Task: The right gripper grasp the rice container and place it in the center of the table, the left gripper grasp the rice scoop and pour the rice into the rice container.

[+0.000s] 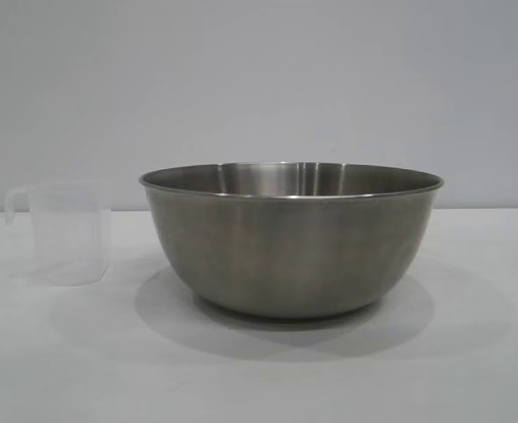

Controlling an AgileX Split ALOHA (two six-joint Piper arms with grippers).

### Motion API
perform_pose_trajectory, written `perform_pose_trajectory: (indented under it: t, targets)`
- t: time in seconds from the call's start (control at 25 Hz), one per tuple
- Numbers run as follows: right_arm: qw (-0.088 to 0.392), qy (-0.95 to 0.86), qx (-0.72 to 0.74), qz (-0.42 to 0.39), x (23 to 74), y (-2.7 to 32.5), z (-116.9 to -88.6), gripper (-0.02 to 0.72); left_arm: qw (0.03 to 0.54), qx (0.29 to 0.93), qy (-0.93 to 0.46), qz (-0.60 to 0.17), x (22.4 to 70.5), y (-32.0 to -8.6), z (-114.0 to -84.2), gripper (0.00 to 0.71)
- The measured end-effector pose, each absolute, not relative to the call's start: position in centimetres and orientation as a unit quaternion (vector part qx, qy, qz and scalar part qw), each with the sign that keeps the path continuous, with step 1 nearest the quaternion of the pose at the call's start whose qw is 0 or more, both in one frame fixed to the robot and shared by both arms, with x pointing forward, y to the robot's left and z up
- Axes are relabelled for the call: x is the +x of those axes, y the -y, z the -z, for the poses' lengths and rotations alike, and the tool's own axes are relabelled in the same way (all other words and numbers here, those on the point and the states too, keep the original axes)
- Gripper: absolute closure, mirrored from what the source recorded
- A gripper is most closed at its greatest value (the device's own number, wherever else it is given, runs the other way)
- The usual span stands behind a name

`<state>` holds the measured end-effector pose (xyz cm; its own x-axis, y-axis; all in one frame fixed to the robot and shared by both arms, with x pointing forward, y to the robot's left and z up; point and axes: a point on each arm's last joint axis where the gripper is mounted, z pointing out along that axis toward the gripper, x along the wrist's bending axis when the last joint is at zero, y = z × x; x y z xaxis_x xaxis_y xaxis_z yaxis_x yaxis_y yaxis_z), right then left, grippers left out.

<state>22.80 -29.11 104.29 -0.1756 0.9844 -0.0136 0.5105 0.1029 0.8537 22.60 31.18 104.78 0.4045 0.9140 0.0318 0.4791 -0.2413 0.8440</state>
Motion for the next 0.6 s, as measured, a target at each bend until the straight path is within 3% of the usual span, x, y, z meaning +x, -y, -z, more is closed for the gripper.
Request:
perform_pose_trajectory:
  t: [0.2, 0.6]
  targets:
    - [0.319, -0.671, 0.557, -0.372, 22.80, 29.11, -104.29, 0.223, 0.392, 0.731, -0.482, -0.280, 22.57, -31.15, -104.78, 0.224]
    - [0.319, -0.671, 0.557, -0.372, 22.80, 29.11, -104.29, 0.223, 0.344, 0.649, -0.589, -0.337, 22.28, -30.70, -104.78, 0.224]
